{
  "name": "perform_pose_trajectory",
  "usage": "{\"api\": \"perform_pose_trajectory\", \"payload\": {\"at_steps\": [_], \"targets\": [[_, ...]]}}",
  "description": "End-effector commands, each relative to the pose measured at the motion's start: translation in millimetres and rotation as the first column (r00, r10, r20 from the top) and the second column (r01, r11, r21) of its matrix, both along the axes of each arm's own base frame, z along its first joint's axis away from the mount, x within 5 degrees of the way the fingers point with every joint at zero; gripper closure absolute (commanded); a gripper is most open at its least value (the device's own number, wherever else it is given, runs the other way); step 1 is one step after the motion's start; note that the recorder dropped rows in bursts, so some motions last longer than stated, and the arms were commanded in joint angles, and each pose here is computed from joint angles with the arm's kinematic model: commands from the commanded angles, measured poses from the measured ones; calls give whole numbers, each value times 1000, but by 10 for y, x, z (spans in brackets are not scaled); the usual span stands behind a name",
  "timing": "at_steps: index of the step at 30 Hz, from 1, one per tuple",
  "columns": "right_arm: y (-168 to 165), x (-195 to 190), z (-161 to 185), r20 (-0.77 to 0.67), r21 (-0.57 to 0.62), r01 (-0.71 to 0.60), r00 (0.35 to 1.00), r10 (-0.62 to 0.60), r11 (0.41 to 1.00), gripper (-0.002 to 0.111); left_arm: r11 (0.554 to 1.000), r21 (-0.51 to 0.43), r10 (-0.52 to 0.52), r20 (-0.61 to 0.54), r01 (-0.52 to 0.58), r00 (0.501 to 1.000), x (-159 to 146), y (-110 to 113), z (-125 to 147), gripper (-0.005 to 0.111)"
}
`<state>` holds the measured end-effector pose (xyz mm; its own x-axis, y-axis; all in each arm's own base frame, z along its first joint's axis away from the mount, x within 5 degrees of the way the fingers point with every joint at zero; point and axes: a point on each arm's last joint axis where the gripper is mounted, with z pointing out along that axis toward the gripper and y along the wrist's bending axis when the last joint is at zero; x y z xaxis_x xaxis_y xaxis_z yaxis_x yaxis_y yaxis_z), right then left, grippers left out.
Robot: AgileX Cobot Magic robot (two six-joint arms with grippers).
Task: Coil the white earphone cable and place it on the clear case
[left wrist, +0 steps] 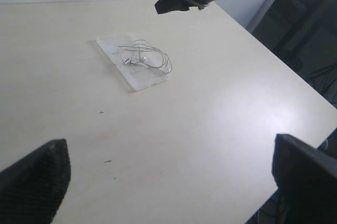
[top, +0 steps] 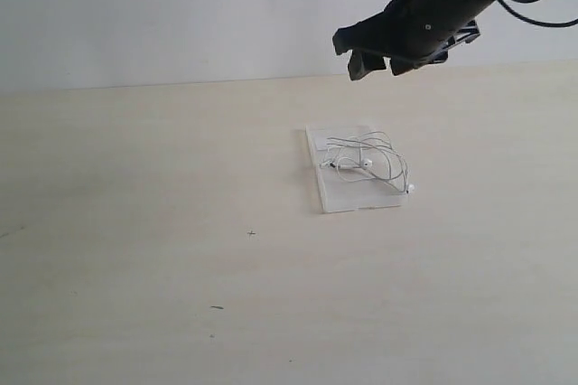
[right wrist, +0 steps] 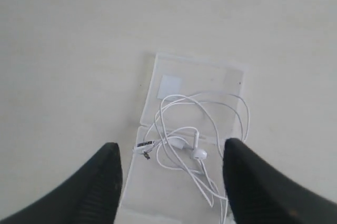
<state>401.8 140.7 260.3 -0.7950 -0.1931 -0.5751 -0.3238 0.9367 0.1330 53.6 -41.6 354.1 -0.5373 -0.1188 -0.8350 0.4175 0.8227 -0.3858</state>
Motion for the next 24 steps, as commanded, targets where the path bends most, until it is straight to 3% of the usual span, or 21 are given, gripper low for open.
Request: {"api": "perform_pose_trajectory", "payload": {"at_steps": [1, 6, 7, 14, 21, 24], "targets": [[-66, -191, 372, 23, 0, -21, 1000, 21, 1000, 70, 1000, -7, 1, 8, -1, 1000, -5, 3, 4, 2], [-132, -503, 663, 80, 70, -14, 997, 9, 997, 106, 1000, -7, 1, 8, -1, 1000, -5, 3, 4, 2], [-148, -597, 677, 87, 97, -12, 996, 4, 995, 108, 1000, -7, 1, 8, -1, 1000, -5, 3, 4, 2], [-383, -1357, 606, 233, 269, 49, 966, -114, 962, 108, 999, -34, -13, -11, 13, 1000, -19, -15, 5, 2], [-708, -2113, 577, 443, 304, 57, 875, -194, 951, 108, 990, -53, -134, 2, 134, 991, -84, -98, 24, 4], [-789, -2364, 562, 489, 304, 35, 852, -188, 952, 108, 979, -77, -188, 6, 188, 982, -119, -138, 39, 11]]}}
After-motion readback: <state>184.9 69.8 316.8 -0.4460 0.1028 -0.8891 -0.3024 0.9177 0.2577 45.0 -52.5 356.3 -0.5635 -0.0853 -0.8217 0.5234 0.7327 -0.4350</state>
